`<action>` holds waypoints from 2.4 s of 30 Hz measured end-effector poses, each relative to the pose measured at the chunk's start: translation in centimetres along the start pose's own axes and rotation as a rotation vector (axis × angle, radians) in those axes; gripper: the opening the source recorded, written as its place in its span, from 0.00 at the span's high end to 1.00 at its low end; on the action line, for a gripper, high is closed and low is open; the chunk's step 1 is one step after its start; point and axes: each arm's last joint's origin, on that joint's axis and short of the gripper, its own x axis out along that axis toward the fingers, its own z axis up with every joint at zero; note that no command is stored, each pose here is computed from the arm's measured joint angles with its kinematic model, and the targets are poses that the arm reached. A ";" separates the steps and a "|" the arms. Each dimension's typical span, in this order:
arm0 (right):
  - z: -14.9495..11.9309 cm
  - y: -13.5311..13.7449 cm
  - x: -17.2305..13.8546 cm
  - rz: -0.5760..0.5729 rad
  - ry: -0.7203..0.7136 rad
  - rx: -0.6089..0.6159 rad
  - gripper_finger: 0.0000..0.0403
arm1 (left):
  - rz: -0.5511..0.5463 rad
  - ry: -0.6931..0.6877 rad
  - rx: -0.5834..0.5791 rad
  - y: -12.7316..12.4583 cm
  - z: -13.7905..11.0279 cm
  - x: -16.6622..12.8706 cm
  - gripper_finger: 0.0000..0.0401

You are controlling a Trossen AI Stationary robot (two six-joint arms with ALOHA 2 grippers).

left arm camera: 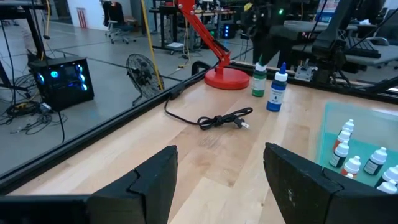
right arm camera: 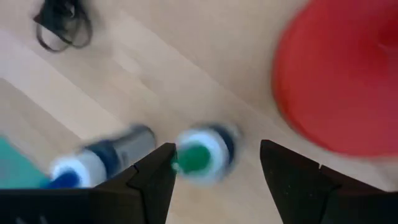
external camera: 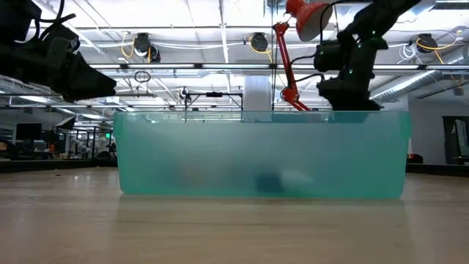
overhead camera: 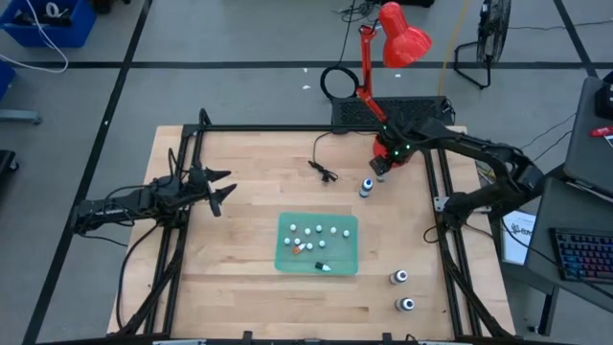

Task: Pick & Place food coloring
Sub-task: Put the big green food coloring bottle into the light blue bin

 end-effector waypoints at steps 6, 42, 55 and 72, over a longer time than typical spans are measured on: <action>-0.6 0.0 1.2 0.049 0.021 0.015 0.45 | 0.000 0.000 0.000 0.0 0.0 0.0 0.40; -10.0 0.0 5.7 -0.106 0.409 0.240 0.45 | 0.001 0.000 0.000 0.0 0.0 0.0 0.40; -9.7 0.1 5.9 -0.159 0.342 0.171 0.56 | 0.001 0.000 0.000 0.0 0.0 0.0 0.40; -9.0 3.4 -0.8 -0.084 -0.036 -0.097 0.68 | 0.001 0.000 0.000 0.0 0.0 0.0 0.40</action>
